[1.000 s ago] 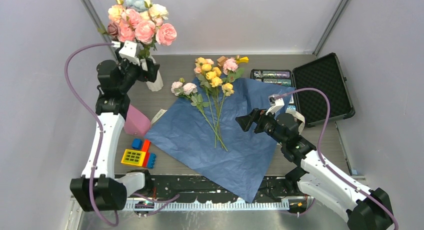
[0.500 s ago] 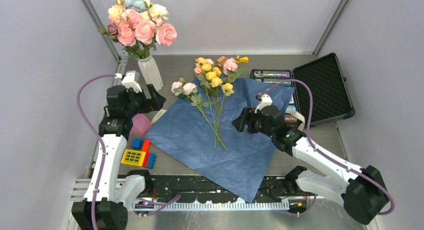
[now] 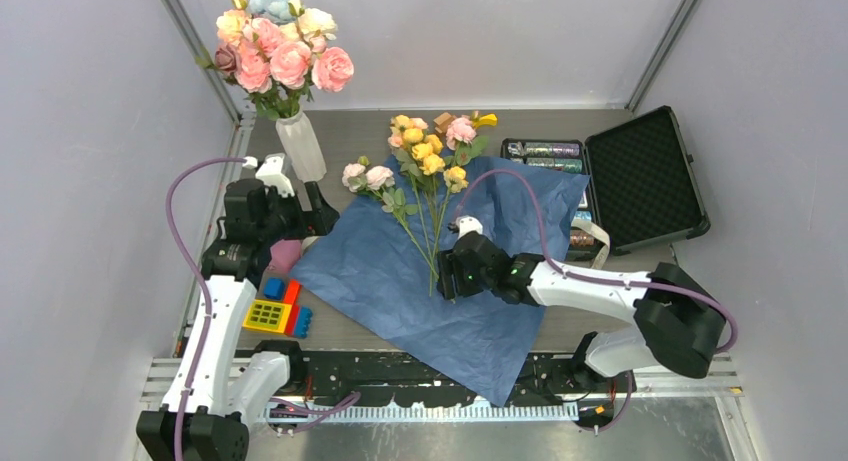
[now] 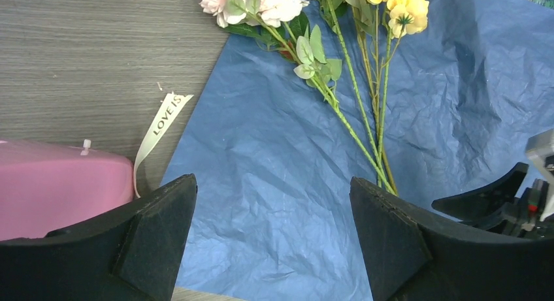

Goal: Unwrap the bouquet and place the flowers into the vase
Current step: Insert the fake flower into the vase.

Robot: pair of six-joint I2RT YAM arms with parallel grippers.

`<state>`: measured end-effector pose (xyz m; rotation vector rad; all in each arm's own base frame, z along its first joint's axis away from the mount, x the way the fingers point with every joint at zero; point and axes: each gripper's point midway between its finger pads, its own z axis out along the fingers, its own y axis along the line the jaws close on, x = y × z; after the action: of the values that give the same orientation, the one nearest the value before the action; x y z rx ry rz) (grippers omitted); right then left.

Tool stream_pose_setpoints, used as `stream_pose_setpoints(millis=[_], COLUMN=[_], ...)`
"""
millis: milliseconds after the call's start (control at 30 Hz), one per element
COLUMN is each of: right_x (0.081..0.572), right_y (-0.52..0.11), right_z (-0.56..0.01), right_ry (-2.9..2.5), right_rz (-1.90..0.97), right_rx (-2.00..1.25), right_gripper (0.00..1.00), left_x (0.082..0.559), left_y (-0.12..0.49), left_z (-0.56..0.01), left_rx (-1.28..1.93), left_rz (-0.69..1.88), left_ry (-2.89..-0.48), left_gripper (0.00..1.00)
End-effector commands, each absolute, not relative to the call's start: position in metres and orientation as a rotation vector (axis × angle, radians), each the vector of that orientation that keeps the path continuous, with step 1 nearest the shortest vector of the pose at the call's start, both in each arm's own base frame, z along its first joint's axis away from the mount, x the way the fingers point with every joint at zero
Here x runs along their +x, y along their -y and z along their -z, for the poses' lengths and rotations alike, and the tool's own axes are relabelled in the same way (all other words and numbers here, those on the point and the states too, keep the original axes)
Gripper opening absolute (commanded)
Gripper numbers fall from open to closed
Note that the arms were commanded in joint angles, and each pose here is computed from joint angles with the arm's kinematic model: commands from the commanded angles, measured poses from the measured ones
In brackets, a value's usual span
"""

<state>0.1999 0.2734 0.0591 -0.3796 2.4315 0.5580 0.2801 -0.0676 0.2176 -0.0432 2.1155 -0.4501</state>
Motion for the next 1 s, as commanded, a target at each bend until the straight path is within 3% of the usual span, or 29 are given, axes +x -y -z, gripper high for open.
stream_pose_setpoints(millis=[0,967], right_x=[0.202,0.175], right_y=[-0.283,-0.304], right_z=[-0.061,-0.031], right_ry=[-2.435,-2.555], right_rz=[-0.521,-0.615], right_rx=[-0.369,-0.481], right_gripper=[0.63,0.26], left_x=[0.280,0.280], left_y=[0.067,0.064], left_z=[-0.226,-0.224], left_rx=[-0.026,-0.023], left_rz=[0.435,0.412], left_ry=[-2.090,-2.097], left_gripper=[0.90,0.90])
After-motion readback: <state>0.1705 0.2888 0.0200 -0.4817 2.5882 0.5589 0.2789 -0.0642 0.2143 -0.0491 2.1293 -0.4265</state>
